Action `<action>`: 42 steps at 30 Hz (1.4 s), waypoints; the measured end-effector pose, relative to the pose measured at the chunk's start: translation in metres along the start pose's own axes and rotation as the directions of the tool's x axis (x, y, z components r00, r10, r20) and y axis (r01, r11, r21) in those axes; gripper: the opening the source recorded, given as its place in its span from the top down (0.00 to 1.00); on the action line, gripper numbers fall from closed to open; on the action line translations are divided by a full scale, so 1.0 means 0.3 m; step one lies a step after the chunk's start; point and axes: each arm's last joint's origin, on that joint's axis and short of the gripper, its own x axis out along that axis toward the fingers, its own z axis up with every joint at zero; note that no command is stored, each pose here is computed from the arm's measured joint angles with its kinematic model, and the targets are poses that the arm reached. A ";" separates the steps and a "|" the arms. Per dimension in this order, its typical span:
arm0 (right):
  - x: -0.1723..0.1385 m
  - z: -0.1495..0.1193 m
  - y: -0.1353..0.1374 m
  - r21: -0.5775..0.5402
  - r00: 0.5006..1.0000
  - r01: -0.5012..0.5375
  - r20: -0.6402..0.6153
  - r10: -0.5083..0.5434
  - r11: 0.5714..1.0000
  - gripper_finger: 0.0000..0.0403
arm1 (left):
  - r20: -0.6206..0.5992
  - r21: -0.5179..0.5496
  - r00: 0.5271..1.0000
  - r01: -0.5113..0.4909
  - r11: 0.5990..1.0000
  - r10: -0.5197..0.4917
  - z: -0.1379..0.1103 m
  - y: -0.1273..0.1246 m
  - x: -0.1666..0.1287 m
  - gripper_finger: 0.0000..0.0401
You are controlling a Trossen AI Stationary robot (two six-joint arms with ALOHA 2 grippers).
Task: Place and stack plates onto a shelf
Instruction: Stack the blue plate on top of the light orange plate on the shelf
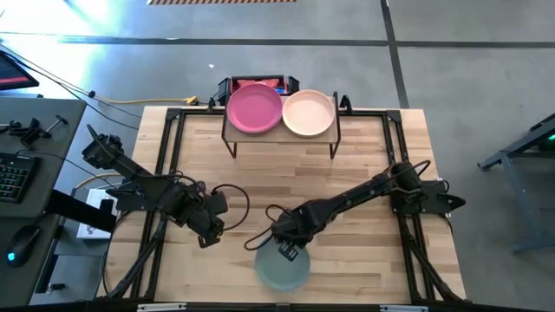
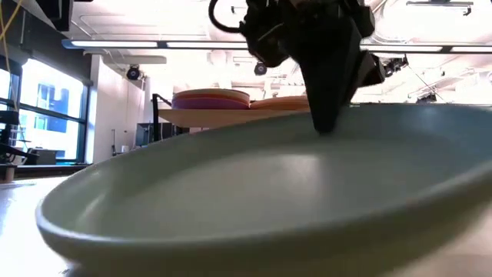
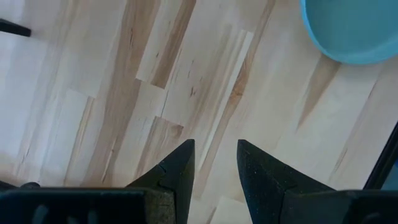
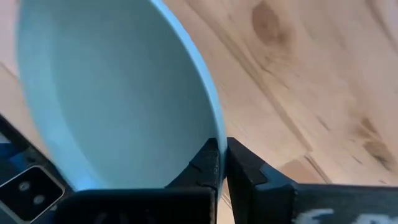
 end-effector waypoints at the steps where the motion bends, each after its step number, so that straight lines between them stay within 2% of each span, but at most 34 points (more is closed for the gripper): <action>1: -0.013 0.004 -0.005 -0.001 1.000 -0.002 0.003 0.002 1.000 1.00 | 0.000 0.000 1.000 0.000 1.000 0.000 0.000 0.000 0.000 0.72; 13: -0.169 0.059 -0.079 -0.013 0.998 -0.047 0.045 0.048 0.999 1.00 | 0.042 -0.001 0.999 -0.034 0.999 0.034 0.005 0.004 0.000 0.72; 21: -0.335 0.108 -0.186 -0.006 0.991 -0.106 0.077 0.106 0.994 1.00 | 0.073 -0.003 0.996 -0.059 0.998 0.059 0.008 0.006 0.000 0.72; 30: -0.530 0.162 -0.386 0.074 0.982 -0.118 0.156 0.106 0.990 1.00 | 0.100 -0.008 0.989 -0.108 0.994 0.109 0.049 0.044 0.011 0.72; 42: -0.724 0.257 -0.712 0.159 0.937 -0.157 0.337 0.096 0.975 1.00 | 0.109 -0.028 0.975 -0.192 0.981 0.194 0.149 0.155 0.039 0.72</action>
